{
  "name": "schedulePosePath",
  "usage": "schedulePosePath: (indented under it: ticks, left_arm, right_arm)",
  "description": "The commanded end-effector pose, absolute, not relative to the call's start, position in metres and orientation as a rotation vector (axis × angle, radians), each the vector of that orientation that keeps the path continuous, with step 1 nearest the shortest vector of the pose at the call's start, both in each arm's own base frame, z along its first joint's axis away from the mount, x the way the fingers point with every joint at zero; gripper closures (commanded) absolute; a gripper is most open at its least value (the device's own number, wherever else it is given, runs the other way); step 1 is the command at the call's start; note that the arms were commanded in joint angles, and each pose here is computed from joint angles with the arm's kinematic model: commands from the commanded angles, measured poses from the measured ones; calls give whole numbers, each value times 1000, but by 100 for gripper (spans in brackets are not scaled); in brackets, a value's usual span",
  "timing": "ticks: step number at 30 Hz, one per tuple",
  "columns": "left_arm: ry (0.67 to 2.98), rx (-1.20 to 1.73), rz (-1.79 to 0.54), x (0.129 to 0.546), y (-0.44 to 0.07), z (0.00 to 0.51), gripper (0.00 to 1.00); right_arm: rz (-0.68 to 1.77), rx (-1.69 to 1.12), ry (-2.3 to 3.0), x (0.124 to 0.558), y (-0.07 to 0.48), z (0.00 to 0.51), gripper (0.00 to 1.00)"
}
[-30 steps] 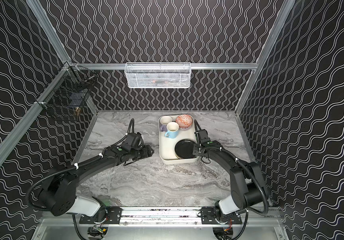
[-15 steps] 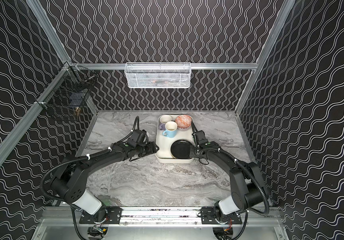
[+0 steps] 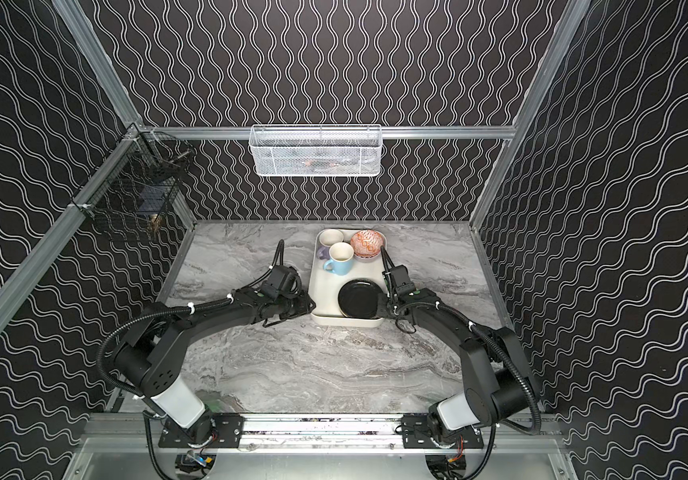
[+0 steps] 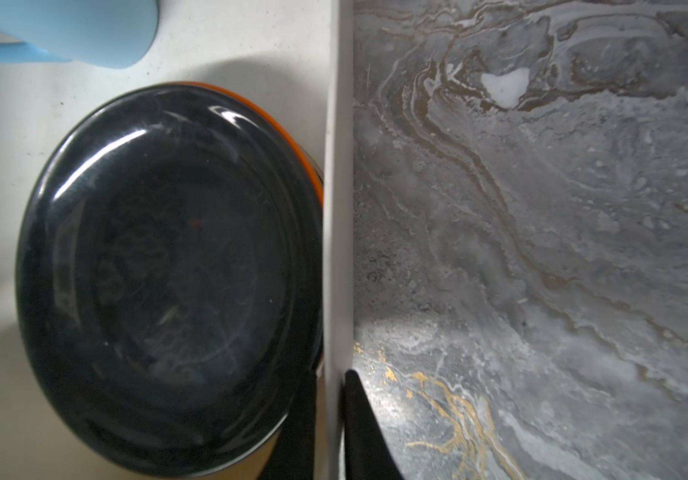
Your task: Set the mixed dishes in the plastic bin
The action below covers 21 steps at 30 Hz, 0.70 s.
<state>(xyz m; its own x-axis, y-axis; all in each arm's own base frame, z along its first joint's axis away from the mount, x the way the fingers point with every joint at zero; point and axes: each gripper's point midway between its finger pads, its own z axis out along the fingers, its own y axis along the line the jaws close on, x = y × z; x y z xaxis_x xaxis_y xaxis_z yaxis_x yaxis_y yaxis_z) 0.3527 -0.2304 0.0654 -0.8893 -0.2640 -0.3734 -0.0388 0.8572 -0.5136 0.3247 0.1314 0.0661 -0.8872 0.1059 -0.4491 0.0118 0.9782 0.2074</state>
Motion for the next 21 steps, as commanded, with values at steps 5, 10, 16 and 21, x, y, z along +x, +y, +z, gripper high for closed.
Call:
schedulePosePath:
  ticks: [5,10,16,21]
  left_arm:
    - [2630,-230,-627,329,-215,53,79]
    - [2635,-235,-627,306,-205,52,82]
    - [2623,-240,-627,276,-194,54,81]
    - [2615,-242,-650,254,-192,52,80]
  right_arm:
    - [332,43,2739,290,141,50,85]
    - [319,14,2756,271,152,41,85]
    - [305,2,2764,249,161,33,85]
    - [301,-2,2760,236,165,30,84]
